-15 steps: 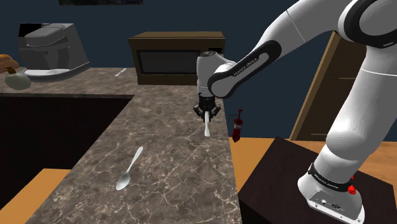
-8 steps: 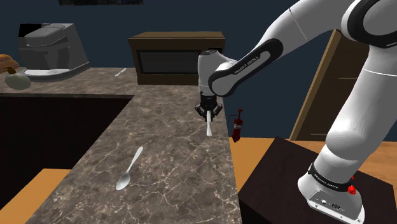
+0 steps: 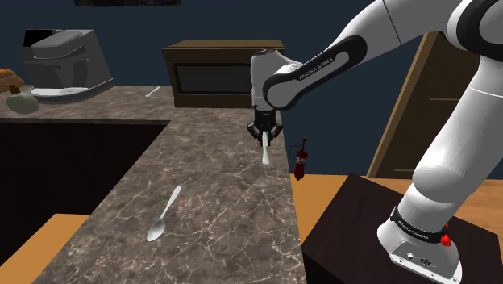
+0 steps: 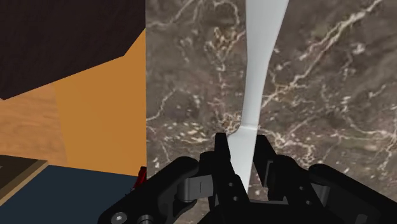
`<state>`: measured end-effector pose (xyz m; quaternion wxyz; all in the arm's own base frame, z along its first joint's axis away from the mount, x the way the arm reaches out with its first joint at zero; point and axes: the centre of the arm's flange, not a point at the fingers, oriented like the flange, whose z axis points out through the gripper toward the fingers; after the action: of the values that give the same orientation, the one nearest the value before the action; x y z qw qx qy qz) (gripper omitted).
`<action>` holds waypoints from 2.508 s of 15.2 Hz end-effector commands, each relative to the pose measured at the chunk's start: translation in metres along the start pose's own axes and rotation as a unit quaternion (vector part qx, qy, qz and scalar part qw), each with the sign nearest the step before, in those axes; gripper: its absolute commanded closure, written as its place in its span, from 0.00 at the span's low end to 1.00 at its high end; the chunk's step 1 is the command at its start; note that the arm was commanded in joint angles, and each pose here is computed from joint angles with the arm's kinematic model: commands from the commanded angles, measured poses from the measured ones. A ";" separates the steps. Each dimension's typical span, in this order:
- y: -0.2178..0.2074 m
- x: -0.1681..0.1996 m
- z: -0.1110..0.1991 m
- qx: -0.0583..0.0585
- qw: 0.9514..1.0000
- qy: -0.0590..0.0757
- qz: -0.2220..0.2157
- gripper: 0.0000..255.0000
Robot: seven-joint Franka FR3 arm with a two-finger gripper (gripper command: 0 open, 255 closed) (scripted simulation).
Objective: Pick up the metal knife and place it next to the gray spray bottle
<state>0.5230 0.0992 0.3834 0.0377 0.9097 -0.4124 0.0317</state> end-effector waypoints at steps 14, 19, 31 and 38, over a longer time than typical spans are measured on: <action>0.003 0.009 -0.079 0.000 1.000 0.000 0.000 1.00; 0.004 0.011 -0.105 0.000 1.000 0.000 0.000 1.00; 0.007 0.017 -0.168 0.000 1.000 0.000 0.000 1.00; 0.009 0.020 -0.205 0.000 1.000 0.000 0.000 1.00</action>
<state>0.5243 0.0983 0.5837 0.0376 0.9097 -0.4123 0.0316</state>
